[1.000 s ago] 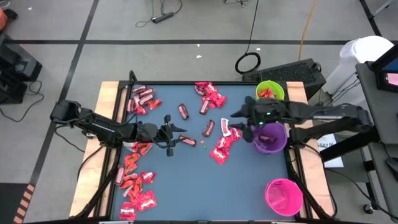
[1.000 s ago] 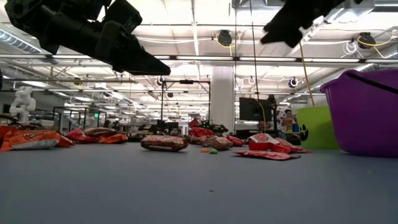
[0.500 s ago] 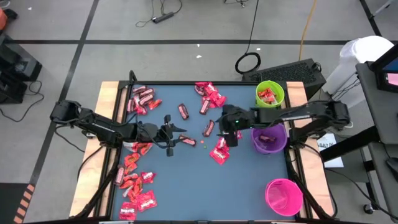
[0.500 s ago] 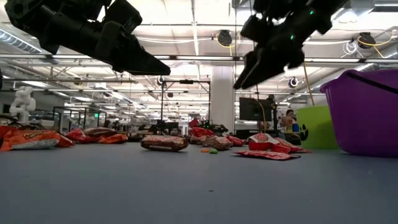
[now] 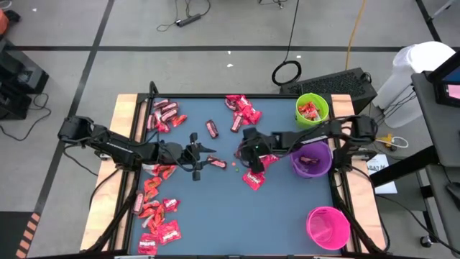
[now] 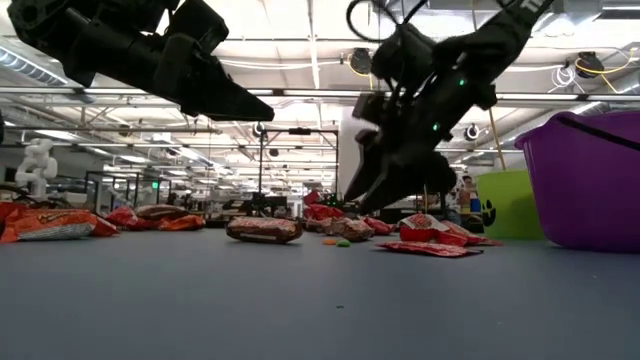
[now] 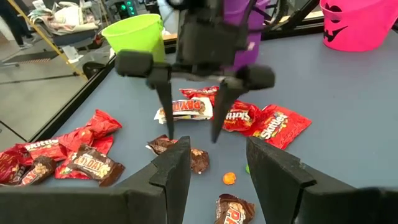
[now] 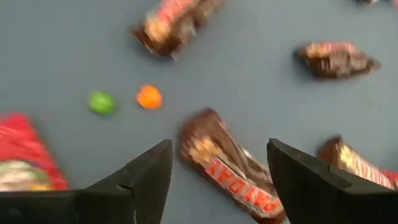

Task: Organize candy in baskets
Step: Put the brown chocolate bar into the violet bucket

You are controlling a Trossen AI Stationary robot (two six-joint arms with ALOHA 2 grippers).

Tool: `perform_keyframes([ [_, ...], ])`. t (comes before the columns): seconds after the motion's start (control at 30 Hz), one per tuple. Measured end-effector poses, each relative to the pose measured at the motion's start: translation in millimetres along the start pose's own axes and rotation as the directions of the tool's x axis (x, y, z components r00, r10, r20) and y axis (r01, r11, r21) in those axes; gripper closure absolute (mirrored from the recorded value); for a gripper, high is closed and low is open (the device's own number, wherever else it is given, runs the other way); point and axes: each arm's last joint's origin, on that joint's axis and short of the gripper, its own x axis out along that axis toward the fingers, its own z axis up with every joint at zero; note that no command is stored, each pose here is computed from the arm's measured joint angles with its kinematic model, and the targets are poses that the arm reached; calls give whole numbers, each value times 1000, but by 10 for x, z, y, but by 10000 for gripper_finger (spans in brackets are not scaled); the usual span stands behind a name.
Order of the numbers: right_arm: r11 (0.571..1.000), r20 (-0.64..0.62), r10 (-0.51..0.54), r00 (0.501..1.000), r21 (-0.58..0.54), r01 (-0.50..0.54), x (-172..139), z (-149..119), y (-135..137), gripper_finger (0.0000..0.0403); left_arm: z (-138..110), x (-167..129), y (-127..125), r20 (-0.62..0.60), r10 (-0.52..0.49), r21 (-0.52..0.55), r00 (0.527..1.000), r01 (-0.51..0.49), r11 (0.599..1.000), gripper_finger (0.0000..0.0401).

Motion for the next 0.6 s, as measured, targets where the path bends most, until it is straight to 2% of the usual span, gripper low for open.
perform_keyframes([
  [0.27, 998, -104, 6, 995, 66, 1, 230, -76, -202, 182, 0, 0, 0, 0, 0, 0, 1000, 0, 1000, 239],
  [0.4, 990, -144, 104, 984, 110, -89, 307, -100, -275, 199, -4, 0, 0, -4, -1, 1, 1000, 1, 1000, 239],
  [0.6, 979, -190, 149, 971, 170, -117, 348, -83, -334, 263, -4, 0, 0, -4, -1, 1, 1000, 1, 1000, 239],
])
